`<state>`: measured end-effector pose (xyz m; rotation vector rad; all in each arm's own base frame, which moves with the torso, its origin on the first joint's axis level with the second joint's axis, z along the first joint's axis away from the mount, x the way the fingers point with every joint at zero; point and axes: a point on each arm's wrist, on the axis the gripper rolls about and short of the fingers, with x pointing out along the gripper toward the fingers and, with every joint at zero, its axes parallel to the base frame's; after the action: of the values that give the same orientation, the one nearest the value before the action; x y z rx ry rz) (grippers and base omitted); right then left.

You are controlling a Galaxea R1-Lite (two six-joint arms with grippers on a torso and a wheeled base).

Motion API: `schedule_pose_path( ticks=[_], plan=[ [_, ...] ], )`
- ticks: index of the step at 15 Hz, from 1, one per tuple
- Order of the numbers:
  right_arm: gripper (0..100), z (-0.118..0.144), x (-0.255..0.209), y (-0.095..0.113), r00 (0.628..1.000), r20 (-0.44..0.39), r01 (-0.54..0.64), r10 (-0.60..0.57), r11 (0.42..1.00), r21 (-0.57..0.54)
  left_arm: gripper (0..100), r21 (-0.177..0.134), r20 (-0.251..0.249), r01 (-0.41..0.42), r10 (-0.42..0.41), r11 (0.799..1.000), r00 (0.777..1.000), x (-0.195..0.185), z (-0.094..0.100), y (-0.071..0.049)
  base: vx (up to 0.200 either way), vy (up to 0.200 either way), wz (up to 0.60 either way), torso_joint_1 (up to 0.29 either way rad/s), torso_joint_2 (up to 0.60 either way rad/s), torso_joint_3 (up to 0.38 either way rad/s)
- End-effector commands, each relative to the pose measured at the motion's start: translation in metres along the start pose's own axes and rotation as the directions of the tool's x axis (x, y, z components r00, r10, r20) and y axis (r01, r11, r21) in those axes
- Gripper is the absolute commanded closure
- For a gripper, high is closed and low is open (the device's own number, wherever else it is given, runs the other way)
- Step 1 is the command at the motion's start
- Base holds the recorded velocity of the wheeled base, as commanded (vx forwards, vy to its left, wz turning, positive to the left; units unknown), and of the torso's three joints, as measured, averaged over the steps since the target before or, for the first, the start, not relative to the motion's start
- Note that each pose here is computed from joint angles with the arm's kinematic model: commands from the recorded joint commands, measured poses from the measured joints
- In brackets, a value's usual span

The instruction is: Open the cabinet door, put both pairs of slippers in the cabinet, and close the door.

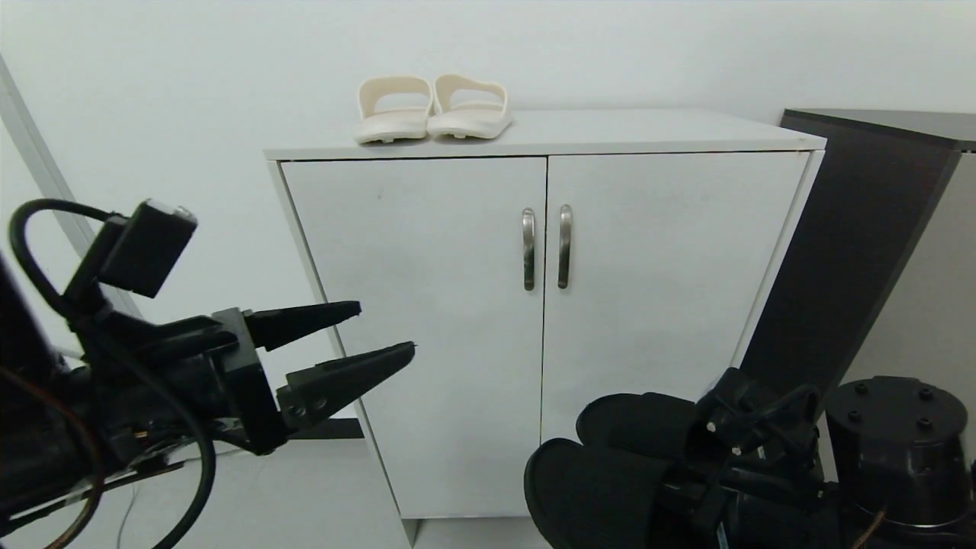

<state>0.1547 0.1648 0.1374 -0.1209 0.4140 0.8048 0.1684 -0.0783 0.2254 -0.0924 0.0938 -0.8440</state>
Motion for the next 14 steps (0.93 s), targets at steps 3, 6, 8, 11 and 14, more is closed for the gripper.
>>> schedule_pose_path(
  ticks=[3, 6, 8, 11, 14],
  plan=[
    [100, -0.002, 0.002, 0.0, 1.0, -0.009, -0.002, 0.002, 1.0, -0.001, 0, -0.021, -0.035, 0.117, -0.117, 0.993, 0.992, 0.04, 0.001, -0.008, 0.0, 0.0, 0.0, 0.0, 0.0, 0.0],
    [100, -0.007, 0.009, 0.0, 0.999, -0.044, 0.0, 0.0, 1.0, 0.0, 0, -0.058, -0.039, 0.165, -0.167, 0.985, 0.985, 0.074, 0.007, -0.01, 0.0, 0.0, 0.0, 0.0, 0.0, 0.0],
    [100, -0.008, 0.013, -0.001, 0.999, -0.044, 0.001, -0.001, 1.0, 0.004, 0, -0.082, -0.026, 0.181, -0.183, 0.98, 0.983, 0.098, 0.015, -0.007, 0.0, 0.0, 0.0, 0.0, 0.0, 0.0],
    [100, -0.012, 0.018, -0.001, 0.999, -0.039, 0.0, 0.001, 1.0, 0.005, 0, -0.095, -0.018, 0.237, -0.24, 0.967, 0.971, 0.136, 0.02, -0.011, 0.0, 0.0, 0.0, 0.0, 0.0, 0.0],
    [100, -0.012, 0.02, -0.001, 1.0, -0.03, 0.002, -0.002, 1.0, 0.007, 0, -0.158, -0.021, 0.292, -0.299, 0.943, 0.954, 0.169, 0.034, -0.02, 0.0, 0.0, 0.0, 0.0, 0.0, 0.0]
  ],
)
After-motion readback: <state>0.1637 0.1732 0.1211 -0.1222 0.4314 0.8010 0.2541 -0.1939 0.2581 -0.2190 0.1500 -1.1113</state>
